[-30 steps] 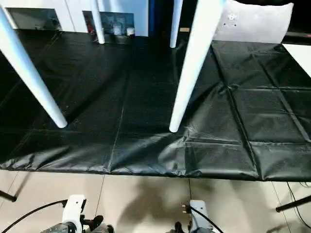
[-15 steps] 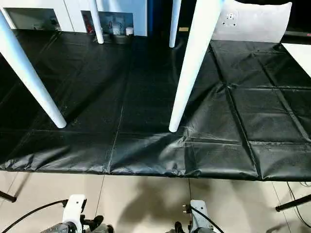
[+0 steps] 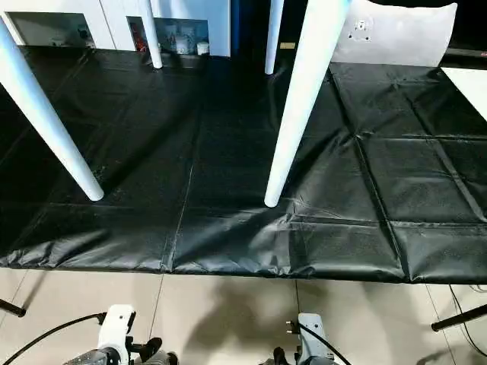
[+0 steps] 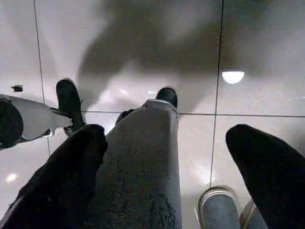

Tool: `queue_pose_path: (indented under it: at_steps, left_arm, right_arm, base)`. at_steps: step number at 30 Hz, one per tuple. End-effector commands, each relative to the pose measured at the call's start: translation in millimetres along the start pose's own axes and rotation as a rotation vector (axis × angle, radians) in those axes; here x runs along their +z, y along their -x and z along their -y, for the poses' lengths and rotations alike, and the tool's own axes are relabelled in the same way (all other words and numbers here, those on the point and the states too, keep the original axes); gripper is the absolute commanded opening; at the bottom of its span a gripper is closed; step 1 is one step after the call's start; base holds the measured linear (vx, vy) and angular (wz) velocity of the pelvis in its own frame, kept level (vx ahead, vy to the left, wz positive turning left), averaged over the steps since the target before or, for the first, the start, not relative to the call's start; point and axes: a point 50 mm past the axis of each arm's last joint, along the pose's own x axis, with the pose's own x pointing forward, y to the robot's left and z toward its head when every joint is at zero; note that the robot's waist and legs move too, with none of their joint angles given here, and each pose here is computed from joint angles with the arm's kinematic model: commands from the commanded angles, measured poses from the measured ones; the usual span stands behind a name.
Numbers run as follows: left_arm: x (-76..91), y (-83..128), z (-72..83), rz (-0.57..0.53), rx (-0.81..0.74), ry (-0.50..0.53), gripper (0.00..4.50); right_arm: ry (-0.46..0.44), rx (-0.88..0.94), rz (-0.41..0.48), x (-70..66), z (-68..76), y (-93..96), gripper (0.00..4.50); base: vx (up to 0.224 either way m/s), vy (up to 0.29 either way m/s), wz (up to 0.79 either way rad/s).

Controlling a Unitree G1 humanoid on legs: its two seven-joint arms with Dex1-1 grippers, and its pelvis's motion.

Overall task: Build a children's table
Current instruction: Flip table

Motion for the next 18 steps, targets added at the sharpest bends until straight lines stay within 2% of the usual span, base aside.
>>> queue_pose_path:
  at_steps: [1,18]
  left_arm:
    - [-4.6,0.6,0.1,-0.015,0.002,0.006,4.47]
    - [-4.6,0.6,0.1,-0.015,0.002,0.006,4.47]
  right_arm:
    - [-0.006,-0.007,-0.011,-3.6,3.1,0.9,4.50]
    - [-0.006,-0.007,-0.011,-3.6,3.1,0.9,4.50]
  base:
    - [0.000,0.000,0.00]
    - [0.000,0.000,0.00]
